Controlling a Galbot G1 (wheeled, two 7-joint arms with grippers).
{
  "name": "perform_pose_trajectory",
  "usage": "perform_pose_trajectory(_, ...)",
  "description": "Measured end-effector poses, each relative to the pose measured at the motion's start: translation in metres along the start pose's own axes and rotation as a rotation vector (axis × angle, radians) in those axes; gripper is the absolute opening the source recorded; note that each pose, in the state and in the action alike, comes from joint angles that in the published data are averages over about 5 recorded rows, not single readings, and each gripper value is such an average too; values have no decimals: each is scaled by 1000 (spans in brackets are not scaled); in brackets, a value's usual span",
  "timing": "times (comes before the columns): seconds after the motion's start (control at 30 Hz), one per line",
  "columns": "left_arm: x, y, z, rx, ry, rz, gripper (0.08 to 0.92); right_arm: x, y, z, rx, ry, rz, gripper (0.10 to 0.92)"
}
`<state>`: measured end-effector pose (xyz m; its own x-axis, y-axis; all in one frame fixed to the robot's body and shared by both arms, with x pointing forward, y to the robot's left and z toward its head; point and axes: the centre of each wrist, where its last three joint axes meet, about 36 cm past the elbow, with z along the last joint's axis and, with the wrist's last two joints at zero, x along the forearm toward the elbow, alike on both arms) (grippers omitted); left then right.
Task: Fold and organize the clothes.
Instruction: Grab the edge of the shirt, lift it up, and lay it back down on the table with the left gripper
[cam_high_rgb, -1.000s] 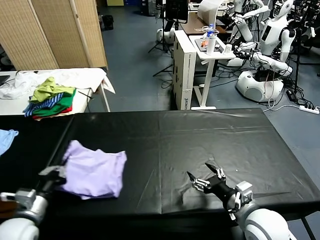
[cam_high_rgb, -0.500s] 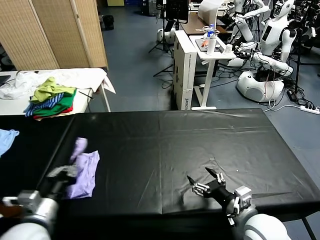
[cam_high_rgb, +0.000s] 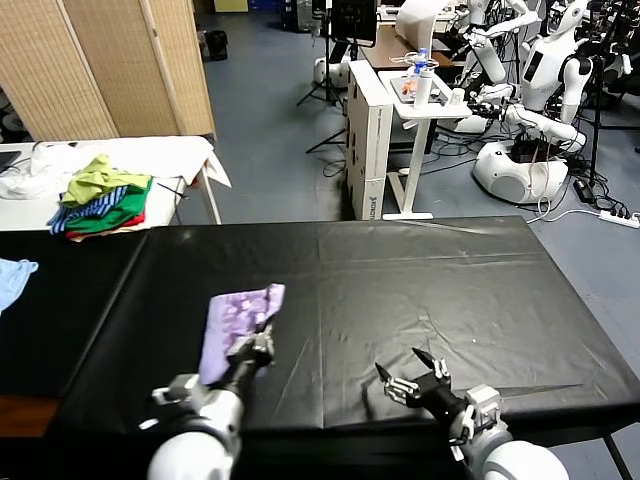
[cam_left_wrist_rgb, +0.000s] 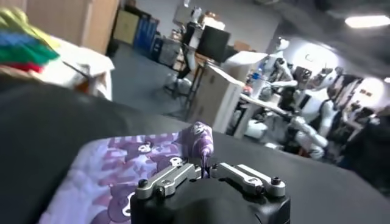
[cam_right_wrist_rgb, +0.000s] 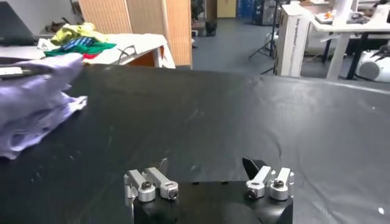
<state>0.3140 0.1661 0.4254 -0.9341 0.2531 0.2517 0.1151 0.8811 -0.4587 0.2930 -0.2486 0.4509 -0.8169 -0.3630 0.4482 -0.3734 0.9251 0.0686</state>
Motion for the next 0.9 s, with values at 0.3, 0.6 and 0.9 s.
perform_pose_trajectory(0.3, -48, -37, 51, 36, 96, 70, 167, 3, -4, -4, -8, -1, 2, 907)
perform_pose_trajectory(0.6, -81, -36, 79, -11, 165, 77, 167, 22, -15, -22, -44, 1, -24, 907)
perform_pose_trajectory(0.9, -82, -36, 77, -62, 173, 106, 441, 15, -21, -28, -39, -11, -21, 907)
